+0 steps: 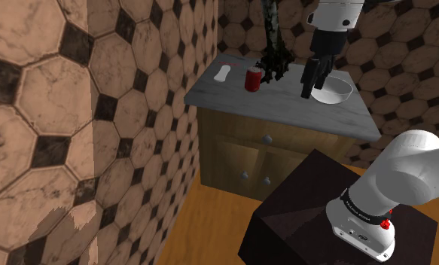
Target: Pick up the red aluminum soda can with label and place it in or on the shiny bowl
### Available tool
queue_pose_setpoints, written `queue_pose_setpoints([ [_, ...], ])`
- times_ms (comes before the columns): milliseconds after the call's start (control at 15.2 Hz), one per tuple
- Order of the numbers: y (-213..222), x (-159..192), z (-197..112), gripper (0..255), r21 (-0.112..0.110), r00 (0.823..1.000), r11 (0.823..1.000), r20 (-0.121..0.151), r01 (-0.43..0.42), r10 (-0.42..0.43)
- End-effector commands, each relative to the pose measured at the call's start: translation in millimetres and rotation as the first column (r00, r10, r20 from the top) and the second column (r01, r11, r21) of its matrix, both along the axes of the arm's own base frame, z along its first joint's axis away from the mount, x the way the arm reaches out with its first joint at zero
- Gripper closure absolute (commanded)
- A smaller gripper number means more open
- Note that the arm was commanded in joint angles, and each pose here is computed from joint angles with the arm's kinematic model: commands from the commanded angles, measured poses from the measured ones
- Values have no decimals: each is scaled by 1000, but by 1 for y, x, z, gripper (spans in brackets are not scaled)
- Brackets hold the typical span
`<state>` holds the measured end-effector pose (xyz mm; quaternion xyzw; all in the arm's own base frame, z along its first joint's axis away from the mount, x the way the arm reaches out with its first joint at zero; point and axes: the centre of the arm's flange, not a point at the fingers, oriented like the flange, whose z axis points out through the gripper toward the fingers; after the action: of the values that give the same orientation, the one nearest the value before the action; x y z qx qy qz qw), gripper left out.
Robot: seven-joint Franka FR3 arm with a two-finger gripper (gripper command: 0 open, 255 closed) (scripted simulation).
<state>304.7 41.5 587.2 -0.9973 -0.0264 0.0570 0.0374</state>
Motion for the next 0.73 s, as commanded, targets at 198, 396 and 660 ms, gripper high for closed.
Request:
queue_pose_setpoints([
  [198,-23,28,-12,0,-6,1000,1000,6,-16,16],
  [396,-45,57,-24,0,-12,999,999,12,-31,32],
  [660,-74,96,-39,0,-20,998,998,20,-52,53],
])
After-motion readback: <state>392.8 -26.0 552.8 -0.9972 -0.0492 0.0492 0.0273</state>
